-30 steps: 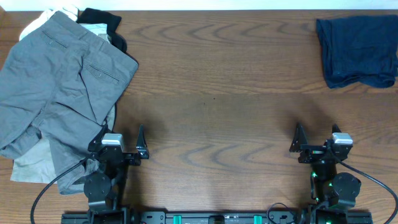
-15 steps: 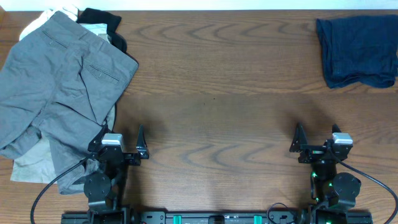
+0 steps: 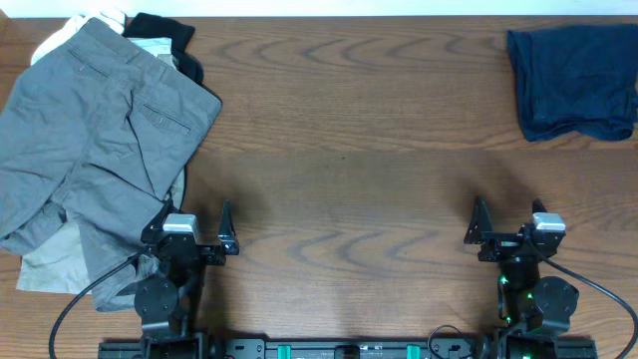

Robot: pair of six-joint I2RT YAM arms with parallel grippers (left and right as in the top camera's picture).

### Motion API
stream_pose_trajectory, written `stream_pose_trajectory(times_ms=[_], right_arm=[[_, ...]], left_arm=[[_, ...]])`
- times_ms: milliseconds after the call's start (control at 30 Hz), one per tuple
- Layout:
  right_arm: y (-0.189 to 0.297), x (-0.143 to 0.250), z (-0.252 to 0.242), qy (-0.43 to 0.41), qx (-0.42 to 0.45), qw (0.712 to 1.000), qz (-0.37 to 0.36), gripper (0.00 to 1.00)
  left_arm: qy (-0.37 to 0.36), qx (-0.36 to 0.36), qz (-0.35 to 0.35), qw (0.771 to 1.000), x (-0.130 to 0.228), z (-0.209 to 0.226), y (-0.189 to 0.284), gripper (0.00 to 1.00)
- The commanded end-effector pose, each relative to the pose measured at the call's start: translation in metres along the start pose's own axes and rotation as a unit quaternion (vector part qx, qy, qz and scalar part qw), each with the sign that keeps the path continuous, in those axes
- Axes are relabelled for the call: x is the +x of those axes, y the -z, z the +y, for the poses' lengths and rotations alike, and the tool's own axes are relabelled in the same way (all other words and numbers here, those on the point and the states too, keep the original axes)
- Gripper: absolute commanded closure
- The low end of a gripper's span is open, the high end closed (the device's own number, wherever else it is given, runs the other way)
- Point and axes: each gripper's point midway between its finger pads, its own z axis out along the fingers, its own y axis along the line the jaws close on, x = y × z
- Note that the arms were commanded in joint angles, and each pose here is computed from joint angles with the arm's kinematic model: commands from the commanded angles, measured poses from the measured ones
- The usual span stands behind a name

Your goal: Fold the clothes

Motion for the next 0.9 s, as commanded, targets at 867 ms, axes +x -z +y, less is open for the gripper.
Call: stream_pose_trajectory(times_ms=[867], right_arm=[[0.0,-0.014,0.003,-0.003,-0.007,1.0,-0.03,0.01]], left_arm=[[0.0,0.007,0.019,1.0,0.015,-0.002,-0.001,0.02]])
